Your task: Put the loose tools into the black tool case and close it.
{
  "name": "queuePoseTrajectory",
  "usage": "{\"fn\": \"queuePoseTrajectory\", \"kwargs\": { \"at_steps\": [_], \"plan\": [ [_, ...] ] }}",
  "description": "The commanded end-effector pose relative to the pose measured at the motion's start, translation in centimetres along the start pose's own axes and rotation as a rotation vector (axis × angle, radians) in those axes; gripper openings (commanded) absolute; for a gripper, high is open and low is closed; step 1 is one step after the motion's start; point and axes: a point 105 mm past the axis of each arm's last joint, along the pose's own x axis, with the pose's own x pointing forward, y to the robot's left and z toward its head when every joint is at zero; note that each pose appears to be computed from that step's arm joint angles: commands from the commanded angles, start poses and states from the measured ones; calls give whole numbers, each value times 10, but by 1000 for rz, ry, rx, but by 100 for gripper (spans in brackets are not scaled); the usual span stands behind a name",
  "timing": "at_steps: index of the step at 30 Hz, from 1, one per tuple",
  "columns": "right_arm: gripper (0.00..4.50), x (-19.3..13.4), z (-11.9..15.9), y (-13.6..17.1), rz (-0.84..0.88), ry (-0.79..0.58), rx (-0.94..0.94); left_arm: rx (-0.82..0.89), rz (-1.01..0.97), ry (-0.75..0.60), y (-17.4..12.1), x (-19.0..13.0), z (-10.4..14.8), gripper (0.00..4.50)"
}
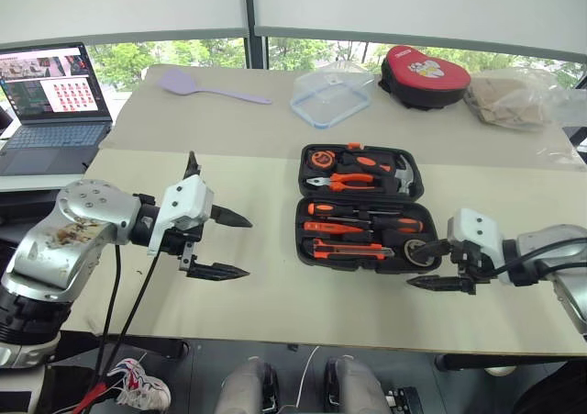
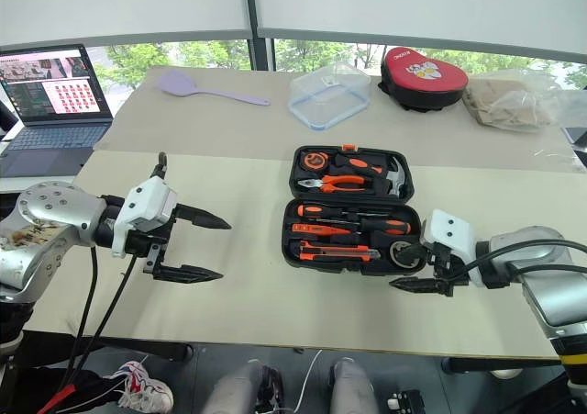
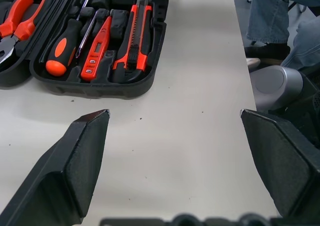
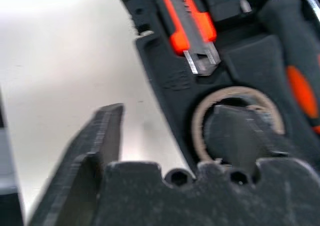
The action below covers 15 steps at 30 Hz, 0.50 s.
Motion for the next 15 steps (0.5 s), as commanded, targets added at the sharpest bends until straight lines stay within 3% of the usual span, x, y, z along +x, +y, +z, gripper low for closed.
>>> {"fn": "queuePoseTrajectory", "kwargs": {
  "at_steps": [1,2,4,7,11,15],
  "plan": [
    [447,-43,23,-28,-178,-109,53,-2,67,-33,12,3,5,450],
    [447,-54,22,-38,-236,-145,107,-22,100,-50,18,6,3,450],
    [394,-70,17,-55,-339,-196,190,-35,174,-71,32,12,-1,450],
    [303,-75,-3,-69,-443,-180,238,-76,280,-67,59,20,-14,378],
    [165,-60,-32,-86,-536,-110,237,-97,332,-51,82,44,-28,226],
    [37,-35,-38,-92,-506,-69,178,-87,331,-37,94,73,-33,94]
  ]
}}
